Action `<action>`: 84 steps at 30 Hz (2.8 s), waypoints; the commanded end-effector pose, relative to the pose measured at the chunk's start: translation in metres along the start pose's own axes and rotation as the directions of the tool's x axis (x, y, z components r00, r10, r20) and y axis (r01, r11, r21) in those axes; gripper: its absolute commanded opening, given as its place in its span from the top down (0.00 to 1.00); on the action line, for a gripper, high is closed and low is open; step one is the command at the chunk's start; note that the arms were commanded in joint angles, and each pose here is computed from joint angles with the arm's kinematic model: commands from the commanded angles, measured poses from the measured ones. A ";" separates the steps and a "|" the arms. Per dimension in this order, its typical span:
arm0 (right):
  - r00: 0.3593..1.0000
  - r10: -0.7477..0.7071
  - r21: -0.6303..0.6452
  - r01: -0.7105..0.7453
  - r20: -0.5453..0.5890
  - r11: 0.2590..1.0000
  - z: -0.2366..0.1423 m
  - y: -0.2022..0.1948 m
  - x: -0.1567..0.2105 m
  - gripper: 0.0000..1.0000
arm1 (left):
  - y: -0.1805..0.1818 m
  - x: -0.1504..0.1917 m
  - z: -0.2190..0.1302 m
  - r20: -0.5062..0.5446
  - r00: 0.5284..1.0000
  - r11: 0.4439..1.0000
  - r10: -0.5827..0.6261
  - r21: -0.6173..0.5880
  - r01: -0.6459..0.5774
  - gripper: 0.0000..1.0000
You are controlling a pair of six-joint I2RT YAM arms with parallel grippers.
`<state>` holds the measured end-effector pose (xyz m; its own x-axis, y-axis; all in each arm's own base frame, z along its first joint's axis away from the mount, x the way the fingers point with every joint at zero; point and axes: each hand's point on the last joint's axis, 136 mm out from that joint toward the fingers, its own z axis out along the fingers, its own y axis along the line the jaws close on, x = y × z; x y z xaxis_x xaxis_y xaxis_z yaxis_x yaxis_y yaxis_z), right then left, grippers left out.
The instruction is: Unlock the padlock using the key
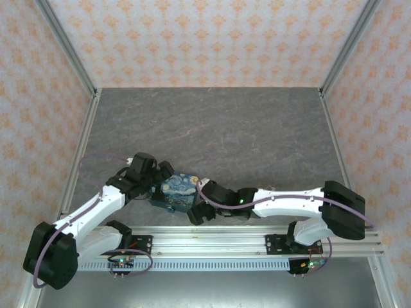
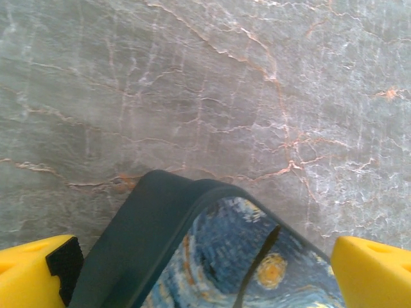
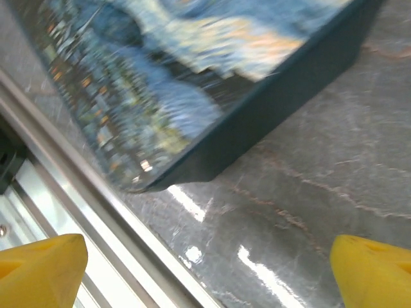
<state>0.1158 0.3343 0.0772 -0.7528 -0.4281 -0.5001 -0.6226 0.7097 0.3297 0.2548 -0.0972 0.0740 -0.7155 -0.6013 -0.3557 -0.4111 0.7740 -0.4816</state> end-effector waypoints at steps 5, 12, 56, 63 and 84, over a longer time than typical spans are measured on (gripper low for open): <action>0.996 0.023 0.204 -0.041 0.088 0.978 0.015 -0.027 -0.014 0.04 | -0.032 -0.011 0.000 0.040 0.999 0.998 0.003 0.064 -0.006 0.00; 0.922 0.218 0.302 -0.318 0.321 0.899 -0.008 -0.088 -0.039 0.04 | -0.056 -0.002 0.008 0.020 0.999 0.994 0.033 0.105 -0.034 0.00; 0.732 0.581 0.048 -0.635 0.356 0.771 -0.012 -0.162 -0.097 0.06 | -0.168 -0.023 0.087 -0.016 0.991 0.982 0.131 0.140 -0.128 0.00; 0.701 0.615 0.025 -0.667 0.361 0.745 -0.014 -0.175 -0.107 0.06 | -0.157 -0.019 0.089 -0.015 0.996 0.987 0.093 0.131 -0.091 0.00; 0.665 0.669 -0.036 -0.700 0.333 0.713 0.002 -0.186 -0.142 0.15 | -0.140 -0.044 0.069 0.048 0.997 0.994 0.056 0.093 -0.060 0.00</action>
<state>0.3263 0.2586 0.0767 -0.8544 0.3424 -0.3909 0.0663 0.8178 0.5716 0.3824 -0.2036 0.0940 -0.7344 -0.5443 -0.4054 -0.2869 0.7904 -0.5413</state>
